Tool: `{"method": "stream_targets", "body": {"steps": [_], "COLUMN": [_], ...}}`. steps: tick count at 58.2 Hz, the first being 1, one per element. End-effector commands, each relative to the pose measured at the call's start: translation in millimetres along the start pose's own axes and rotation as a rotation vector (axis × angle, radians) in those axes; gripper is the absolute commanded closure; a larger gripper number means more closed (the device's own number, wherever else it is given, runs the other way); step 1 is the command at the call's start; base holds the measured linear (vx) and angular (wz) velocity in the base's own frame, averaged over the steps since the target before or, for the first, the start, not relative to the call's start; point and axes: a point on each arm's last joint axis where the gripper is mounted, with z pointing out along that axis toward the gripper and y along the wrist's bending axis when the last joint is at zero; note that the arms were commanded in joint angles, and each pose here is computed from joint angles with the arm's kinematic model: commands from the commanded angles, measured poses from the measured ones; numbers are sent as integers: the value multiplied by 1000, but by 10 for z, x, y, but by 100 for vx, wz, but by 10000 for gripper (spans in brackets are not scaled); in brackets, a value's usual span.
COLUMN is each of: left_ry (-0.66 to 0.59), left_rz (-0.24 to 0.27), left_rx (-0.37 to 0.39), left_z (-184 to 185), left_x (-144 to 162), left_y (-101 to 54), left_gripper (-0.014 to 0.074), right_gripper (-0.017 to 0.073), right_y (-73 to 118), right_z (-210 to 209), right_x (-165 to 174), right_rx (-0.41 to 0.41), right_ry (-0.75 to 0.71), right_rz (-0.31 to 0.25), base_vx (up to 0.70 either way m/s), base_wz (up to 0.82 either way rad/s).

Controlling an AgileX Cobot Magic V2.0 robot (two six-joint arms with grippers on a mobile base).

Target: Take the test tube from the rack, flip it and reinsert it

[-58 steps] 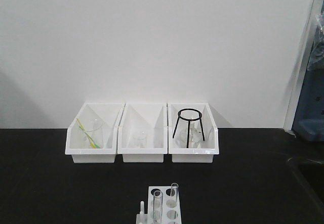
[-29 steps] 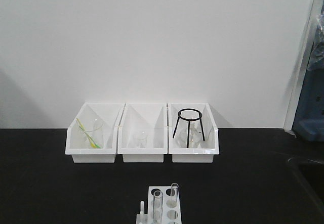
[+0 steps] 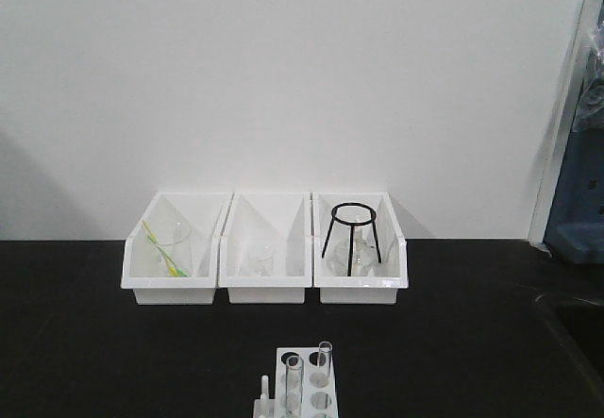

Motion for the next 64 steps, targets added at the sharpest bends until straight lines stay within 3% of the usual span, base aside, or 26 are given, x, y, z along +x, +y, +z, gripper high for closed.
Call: {"method": "stream_targets", "body": {"steps": [1, 4, 9, 16, 64], "left_ry": [-90, -90, -90, -90, -91], "left_rz": [-13, -13, -13, -13, -13], "left_rx": [13, 13, 13, 13, 13], "left_z": [-12, -12, -12, -12, -13], "left_x": [-88, -88, -88, -88, -89], "left_y": [-11, -11, -11, -11, -11], "left_gripper": [599, 599, 599, 599, 599], "right_gripper": [570, 570, 570, 570, 570], "right_y": [-105, -158, -192, -213, -213], "right_z": [-94, -159, -259, -299, -300], "right_x": [8, 85, 117, 131, 144], "right_rx": [129, 214, 309, 371, 373], "right_ry": [-141, -191, -231, -231, -218], "right_rz": [72, 83, 43, -13, -23], "base_vx": [0, 0, 0, 0, 0], "base_wz": [0, 0, 0, 0, 0]}}
